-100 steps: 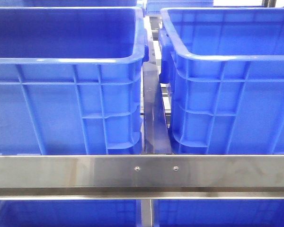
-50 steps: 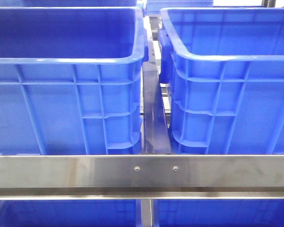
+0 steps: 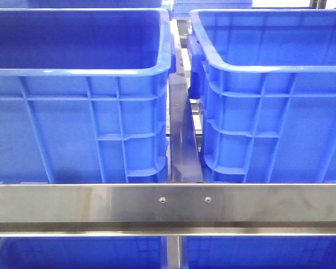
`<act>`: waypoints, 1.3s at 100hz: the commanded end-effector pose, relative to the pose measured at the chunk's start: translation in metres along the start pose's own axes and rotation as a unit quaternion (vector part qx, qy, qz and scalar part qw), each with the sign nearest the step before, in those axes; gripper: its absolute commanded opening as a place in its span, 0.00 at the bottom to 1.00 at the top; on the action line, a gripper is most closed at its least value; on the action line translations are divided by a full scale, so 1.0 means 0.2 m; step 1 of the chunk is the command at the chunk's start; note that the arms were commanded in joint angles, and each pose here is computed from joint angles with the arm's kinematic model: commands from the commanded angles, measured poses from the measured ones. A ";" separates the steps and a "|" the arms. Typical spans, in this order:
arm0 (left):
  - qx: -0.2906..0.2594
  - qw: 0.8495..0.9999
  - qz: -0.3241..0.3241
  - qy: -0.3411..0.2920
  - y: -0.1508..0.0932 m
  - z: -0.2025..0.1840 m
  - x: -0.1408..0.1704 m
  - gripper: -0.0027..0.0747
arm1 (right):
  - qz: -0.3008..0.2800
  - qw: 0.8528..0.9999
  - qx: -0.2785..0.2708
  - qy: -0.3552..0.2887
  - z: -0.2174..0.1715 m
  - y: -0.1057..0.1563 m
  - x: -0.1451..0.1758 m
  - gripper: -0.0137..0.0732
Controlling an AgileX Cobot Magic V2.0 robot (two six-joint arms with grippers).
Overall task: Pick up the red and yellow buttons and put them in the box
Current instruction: 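Carry the red button with the right gripper and lower it into the empty crate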
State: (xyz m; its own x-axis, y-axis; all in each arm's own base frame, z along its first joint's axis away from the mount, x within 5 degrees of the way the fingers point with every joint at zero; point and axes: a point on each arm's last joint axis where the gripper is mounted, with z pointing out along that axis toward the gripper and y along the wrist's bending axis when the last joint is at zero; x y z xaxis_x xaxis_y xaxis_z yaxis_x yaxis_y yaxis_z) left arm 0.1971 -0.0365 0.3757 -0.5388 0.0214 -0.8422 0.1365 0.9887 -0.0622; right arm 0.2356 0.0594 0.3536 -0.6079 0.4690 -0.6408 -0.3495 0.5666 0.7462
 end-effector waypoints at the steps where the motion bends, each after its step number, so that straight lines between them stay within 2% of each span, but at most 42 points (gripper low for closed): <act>1: -0.006 0.997 -0.021 -0.075 0.03 -0.13 0.00 0.61 | -0.009 0.999 -0.026 -0.034 -0.04 0.09 -0.06 0.30; 17: -0.016 0.993 -0.026 -0.112 0.06 -0.26 0.12 0.59 | -0.010 0.999 -0.021 -0.039 -0.04 0.08 -0.06 0.30; 27: -0.014 0.990 -0.026 -0.135 0.06 -0.32 0.18 0.52 | -0.016 0.999 -0.016 -0.044 -0.04 0.08 -0.07 0.30; 37: -0.015 0.988 -0.021 -0.151 0.06 -0.37 0.20 0.37 | -0.026 0.998 -0.003 -0.055 -0.04 0.07 -0.08 0.30; 43: -0.016 0.987 -0.018 -0.159 0.06 -0.39 0.21 0.24 | -0.034 0.997 0.009 -0.066 -0.04 0.06 -0.09 0.30; 51: -0.015 0.987 -0.018 -0.161 0.06 -0.40 0.21 0.08 | -0.063 0.994 0.034 -0.086 -0.05 0.04 -0.11 0.30; 56: -0.015 0.987 -0.018 -0.161 0.06 -0.40 0.21 0.01 | -0.085 0.990 0.052 -0.102 -0.05 0.03 -0.13 0.30; 64: -0.015 0.987 -0.018 -0.160 0.06 -0.39 0.21 0.01 | -0.123 0.980 0.087 -0.129 -0.06 0.02 -0.17 0.30; 82: -0.015 0.987 -0.018 -0.161 0.06 -0.40 0.21 0.01 | -0.216 0.947 0.172 -0.165 -0.06 -0.04 -0.26 0.30; 111: -0.015 0.986 -0.018 -0.164 0.06 -0.40 0.21 0.01 | -0.296 0.914 0.253 -0.119 0.16 -0.23 -0.33 0.30; 130: -0.015 0.986 -0.018 -0.164 0.06 -0.40 0.21 0.01 | -0.334 0.902 0.265 -0.071 0.35 -0.35 -0.34 0.30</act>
State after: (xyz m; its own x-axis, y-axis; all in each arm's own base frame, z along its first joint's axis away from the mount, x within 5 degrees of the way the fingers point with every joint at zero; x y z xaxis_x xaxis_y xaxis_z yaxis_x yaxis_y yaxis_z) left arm 0.1098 -0.0129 0.3662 -0.3495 -0.0414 -0.9360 0.0871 0.9933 -0.0764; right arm 0.3428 0.0312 0.3158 -0.3350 0.0012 -0.9422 -0.1745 0.9826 0.0633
